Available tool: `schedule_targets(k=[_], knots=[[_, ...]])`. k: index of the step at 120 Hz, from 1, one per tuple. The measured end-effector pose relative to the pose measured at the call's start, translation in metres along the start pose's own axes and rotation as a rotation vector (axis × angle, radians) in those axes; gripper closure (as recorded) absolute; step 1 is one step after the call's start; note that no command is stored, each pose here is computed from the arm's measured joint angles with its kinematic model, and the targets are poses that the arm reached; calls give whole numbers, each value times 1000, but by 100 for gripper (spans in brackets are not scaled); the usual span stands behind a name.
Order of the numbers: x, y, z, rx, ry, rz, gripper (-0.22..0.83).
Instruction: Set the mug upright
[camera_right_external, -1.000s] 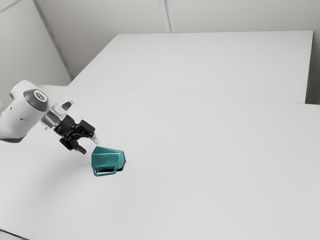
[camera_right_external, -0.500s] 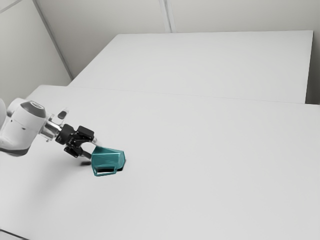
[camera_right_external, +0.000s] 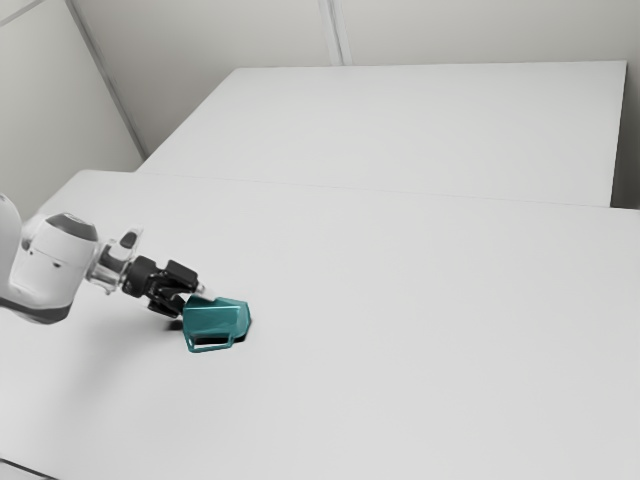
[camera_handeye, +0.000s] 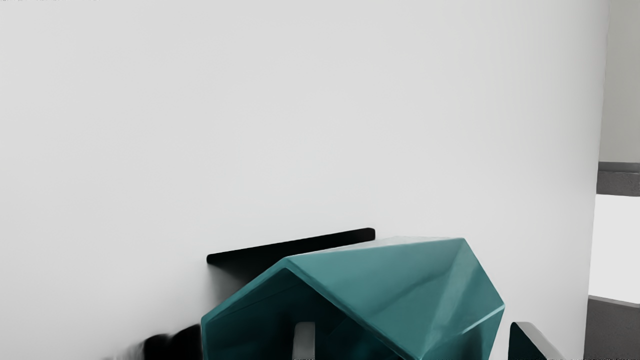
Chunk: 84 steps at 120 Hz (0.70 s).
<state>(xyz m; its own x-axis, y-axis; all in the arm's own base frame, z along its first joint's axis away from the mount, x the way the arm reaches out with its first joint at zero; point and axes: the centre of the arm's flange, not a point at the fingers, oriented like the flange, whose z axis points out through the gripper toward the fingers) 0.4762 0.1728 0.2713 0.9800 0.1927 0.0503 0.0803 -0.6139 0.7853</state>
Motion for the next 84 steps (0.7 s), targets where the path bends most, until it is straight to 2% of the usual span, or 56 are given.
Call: schedule_targets(k=[32, 72, 84], knots=[[1, 4, 3, -31, 16, 45, 49], [3, 12, 4, -68, 22, 95, 58], [4, 14, 6, -78, 22, 106, 65]])
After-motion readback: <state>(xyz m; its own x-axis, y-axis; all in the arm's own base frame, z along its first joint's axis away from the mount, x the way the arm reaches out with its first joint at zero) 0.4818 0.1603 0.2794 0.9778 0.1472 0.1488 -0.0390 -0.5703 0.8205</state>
